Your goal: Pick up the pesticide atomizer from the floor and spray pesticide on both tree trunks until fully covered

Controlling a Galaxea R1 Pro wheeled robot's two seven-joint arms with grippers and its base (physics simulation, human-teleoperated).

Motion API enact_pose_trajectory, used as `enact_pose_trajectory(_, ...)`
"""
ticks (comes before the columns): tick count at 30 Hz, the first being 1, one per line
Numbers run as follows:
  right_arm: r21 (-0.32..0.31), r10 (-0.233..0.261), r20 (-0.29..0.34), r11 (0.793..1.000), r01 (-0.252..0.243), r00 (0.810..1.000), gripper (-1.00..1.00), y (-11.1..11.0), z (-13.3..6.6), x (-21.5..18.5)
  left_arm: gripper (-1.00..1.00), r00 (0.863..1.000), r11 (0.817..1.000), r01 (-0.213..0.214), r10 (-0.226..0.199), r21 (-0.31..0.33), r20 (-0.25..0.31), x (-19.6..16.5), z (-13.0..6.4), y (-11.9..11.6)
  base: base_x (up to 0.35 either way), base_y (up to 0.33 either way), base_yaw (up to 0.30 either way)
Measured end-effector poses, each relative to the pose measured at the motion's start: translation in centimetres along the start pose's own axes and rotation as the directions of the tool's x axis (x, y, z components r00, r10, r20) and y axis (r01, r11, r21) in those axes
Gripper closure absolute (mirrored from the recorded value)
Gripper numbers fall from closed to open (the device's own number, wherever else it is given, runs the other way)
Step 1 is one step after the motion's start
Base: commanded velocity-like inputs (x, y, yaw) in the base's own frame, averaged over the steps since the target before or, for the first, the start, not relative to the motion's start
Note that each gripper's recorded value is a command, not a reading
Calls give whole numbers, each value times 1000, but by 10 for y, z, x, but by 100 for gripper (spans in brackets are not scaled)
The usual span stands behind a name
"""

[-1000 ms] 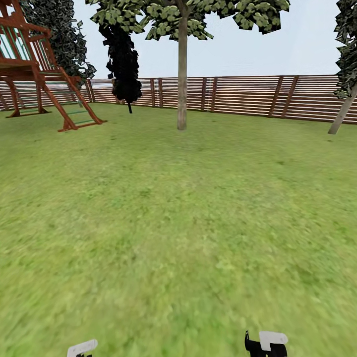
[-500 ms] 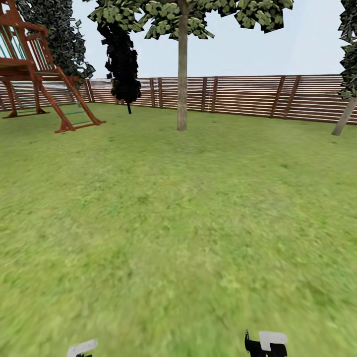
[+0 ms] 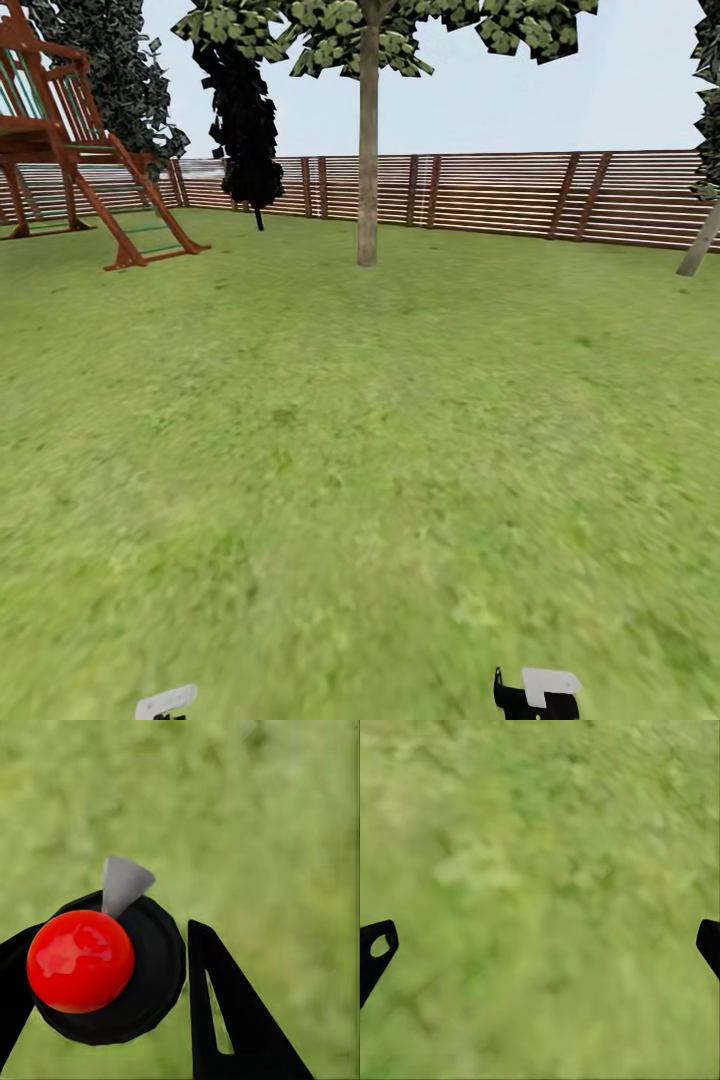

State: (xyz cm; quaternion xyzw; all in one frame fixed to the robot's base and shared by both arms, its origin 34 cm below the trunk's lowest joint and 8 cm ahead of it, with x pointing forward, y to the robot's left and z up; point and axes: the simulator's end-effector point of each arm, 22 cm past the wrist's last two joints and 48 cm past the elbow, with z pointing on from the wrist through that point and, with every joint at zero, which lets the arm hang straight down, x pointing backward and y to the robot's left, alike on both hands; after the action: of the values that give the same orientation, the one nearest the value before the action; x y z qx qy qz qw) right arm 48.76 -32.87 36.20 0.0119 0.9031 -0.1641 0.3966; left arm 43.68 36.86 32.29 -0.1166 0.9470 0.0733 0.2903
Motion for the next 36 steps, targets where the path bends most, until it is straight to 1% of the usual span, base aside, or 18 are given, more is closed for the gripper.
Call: enact_pose_trajectory(36, 0, 0, 0, 1000, 0, 1000, -100, 0, 0, 0, 100, 1000, 1000, 0, 0, 0, 0, 0, 0, 0, 337, 0, 0)
